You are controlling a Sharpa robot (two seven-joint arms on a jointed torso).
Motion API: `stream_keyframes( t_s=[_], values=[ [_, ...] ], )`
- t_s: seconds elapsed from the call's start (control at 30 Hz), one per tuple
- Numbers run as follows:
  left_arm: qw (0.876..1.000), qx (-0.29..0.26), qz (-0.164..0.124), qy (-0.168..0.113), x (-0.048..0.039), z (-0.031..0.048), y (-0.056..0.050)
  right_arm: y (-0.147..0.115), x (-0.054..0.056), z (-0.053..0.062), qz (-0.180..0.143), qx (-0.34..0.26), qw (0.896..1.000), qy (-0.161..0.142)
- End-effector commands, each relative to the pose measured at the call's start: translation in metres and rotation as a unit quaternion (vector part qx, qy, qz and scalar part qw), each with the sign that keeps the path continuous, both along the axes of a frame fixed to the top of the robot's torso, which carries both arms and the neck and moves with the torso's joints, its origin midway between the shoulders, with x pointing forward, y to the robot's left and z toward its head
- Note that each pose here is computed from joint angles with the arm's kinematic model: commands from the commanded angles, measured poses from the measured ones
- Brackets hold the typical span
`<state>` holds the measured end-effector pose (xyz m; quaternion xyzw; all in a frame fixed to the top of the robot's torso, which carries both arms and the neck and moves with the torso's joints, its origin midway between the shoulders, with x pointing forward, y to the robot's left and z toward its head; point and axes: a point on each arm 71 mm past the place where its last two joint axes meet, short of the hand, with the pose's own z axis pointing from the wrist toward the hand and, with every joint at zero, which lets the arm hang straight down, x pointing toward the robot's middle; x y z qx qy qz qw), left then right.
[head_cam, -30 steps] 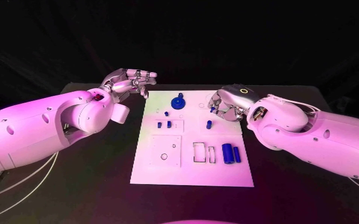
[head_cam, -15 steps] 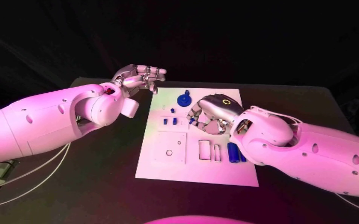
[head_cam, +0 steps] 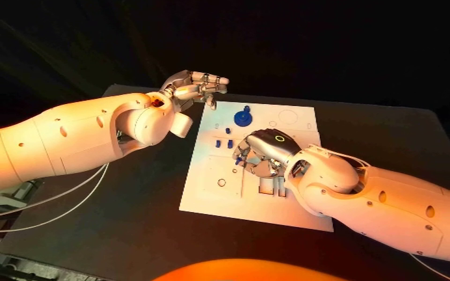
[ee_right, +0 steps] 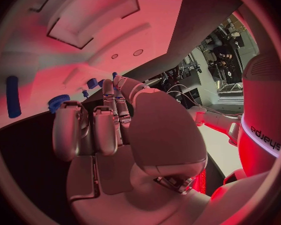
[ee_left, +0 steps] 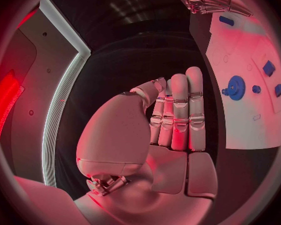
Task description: Assemble the parts on the task board
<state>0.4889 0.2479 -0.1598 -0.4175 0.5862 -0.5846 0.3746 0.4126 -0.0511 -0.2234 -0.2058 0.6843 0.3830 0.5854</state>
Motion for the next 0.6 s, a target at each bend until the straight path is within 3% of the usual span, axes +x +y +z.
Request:
stream_keyframes(
  t_s=[0.03,0.6],
  values=[
    [1.000,-0.008,-0.010,-0.004,-0.0010,0.0017,-0.003,0.003,0.000,-0.005,0.007,-0.009,1.000,0.002],
    [1.000,-0.010,-0.014,-0.005,-0.0021,0.0024,-0.004,0.008,0.000,-0.018,0.008,-0.027,1.000,0.012]
  ],
)
